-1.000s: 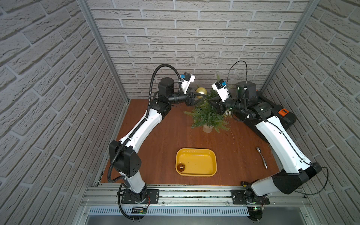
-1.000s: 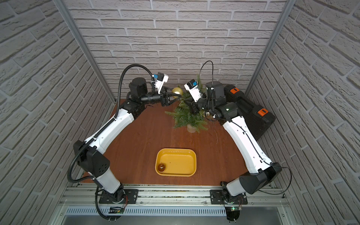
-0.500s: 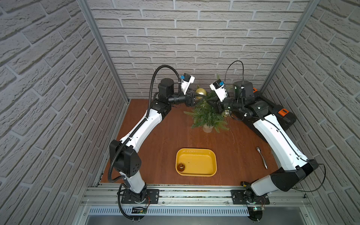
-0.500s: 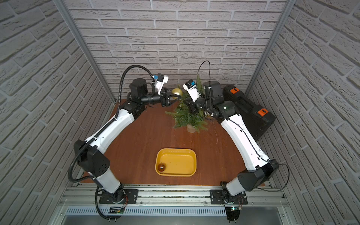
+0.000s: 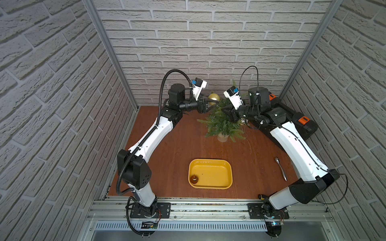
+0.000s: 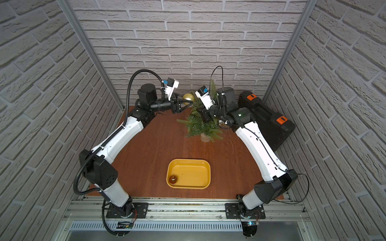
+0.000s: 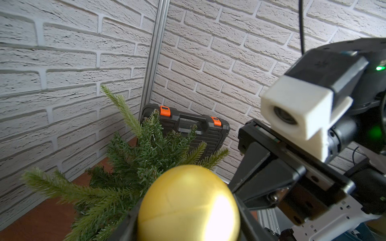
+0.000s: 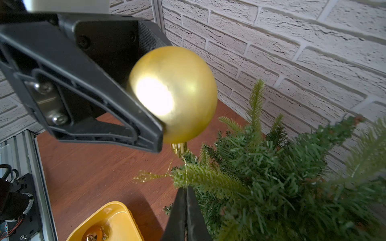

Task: Decorate the small christmas tree with ornaments
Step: Hang an ornament on the christmas tree.

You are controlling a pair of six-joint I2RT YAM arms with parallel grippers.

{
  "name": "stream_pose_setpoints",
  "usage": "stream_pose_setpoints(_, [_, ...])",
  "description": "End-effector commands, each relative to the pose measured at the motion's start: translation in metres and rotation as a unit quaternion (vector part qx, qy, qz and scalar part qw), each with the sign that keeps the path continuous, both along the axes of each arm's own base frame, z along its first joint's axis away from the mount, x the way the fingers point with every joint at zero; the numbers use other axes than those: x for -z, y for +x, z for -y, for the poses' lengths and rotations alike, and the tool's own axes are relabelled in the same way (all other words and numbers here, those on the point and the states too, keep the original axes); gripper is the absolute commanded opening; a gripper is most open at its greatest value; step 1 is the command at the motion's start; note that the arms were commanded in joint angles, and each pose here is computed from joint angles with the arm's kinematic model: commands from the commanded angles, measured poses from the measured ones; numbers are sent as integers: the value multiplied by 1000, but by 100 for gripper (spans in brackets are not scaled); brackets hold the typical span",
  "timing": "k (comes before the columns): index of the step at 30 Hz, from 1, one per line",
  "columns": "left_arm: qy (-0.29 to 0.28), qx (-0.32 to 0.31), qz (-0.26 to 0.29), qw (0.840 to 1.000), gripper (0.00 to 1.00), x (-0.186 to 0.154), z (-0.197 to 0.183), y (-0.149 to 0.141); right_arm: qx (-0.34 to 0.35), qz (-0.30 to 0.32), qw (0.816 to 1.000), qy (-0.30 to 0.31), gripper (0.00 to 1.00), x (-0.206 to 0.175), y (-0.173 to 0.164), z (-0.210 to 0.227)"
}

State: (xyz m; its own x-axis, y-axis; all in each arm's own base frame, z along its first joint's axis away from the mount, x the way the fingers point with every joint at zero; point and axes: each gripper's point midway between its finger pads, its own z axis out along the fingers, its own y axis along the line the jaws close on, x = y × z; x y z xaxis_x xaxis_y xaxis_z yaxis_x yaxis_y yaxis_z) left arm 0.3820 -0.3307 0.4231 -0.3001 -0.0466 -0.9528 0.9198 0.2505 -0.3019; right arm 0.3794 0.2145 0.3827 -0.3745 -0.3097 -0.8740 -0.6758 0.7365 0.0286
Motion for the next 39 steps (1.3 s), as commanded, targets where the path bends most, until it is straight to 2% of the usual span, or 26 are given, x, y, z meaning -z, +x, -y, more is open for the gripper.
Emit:
stream_pose_setpoints(1, [-15, 11, 14, 1000, 33, -2, 2, 4, 0, 33, 999, 2, 6, -20, -3, 1])
stream_pose_setpoints(22, [-17, 16, 3, 1000, 33, 9, 1, -1, -17, 36, 999, 6, 6, -25, -11, -4])
stream_pose_setpoints(39, [-24, 12, 15, 1000, 33, 2, -3, -6, -35, 22, 999, 5, 6, -21, -21, -7])
